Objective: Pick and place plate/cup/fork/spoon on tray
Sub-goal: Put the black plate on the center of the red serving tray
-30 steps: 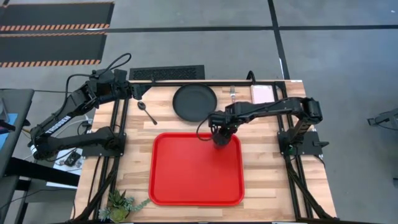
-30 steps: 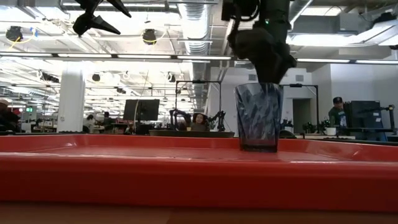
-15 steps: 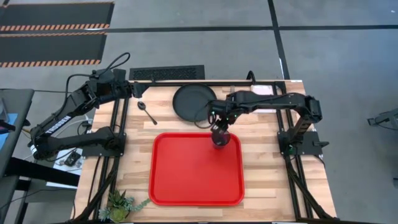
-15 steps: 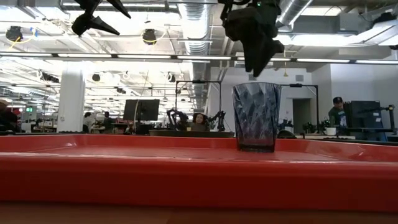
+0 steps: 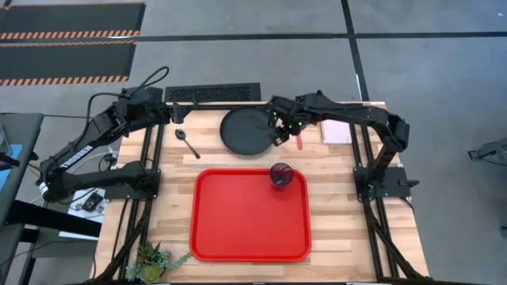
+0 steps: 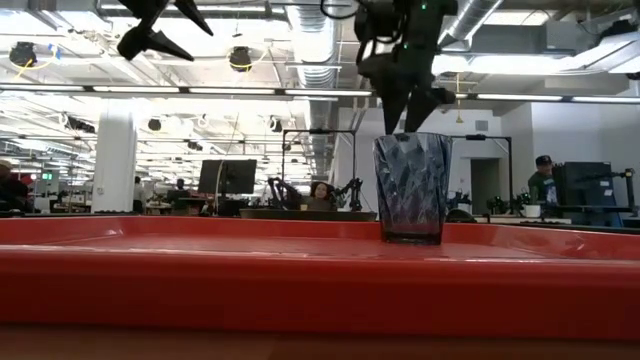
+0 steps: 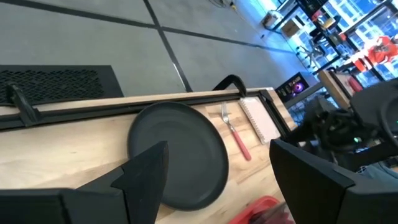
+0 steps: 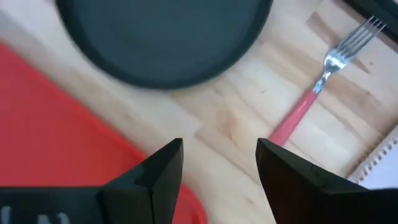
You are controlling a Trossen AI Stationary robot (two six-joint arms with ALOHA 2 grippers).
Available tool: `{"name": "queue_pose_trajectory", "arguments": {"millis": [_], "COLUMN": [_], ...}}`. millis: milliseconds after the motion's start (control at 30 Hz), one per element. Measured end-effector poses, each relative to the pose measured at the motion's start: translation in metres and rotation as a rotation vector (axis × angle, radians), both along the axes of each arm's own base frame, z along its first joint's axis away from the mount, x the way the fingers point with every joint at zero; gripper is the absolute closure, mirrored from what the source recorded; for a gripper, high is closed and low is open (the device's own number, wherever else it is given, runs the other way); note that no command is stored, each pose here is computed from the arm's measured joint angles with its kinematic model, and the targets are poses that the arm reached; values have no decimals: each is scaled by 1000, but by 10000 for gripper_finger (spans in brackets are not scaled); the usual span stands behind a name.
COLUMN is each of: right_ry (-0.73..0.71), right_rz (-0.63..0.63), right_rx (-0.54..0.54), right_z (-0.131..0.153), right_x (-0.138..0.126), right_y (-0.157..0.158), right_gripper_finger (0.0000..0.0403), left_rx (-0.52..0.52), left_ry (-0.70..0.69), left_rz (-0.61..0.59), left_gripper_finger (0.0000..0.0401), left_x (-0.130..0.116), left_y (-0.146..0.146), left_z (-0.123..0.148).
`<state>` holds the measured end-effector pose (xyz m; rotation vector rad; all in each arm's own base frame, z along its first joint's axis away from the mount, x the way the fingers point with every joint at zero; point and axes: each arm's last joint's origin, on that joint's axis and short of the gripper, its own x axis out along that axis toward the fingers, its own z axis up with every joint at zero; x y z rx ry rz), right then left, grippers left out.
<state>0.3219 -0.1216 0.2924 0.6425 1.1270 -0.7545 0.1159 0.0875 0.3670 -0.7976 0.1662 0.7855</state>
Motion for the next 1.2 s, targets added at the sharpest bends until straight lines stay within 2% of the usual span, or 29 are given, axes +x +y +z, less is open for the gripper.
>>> {"name": "queue_pose_trajectory", "arguments": {"millis": [133, 300, 433, 567, 667, 933, 1067, 1200], "right_ry": [-53, -170, -220, -265, -295, -230, -239, -235], "right_rz": [-99, -278, -367, -379, -373, -371, -363, -366], "right_rx": [-10, 55, 64, 64, 55, 109, 136, 137], "right_z": [-11, -52, -80, -88, -97, -150, -157, -156], "right_x": [-5, -17, -25, -28, -19, 5, 10, 9], "right_y": [-24, -56, -66, -72, -76, -69, -67, -67], "right_gripper_finger": [176, 175, 167, 154, 144, 141, 161, 229], "left_rx": [11, 48, 54, 57, 54, 49, 58, 62], "left_ry": [-9, -17, -7, -2, 4, 17, 25, 29], "left_rz": [7, 57, 65, 43, 41, 39, 40, 39], "left_gripper_finger": [136, 136, 136, 136, 136, 136, 136, 136], "left_x": [-2, -12, -16, -15, -13, -10, -11, -11], "left_y": [-1, -7, -9, -9, -7, -6, -6, -6], "left_z": [2, 5, 5, 5, 4, 3, 3, 3]}}
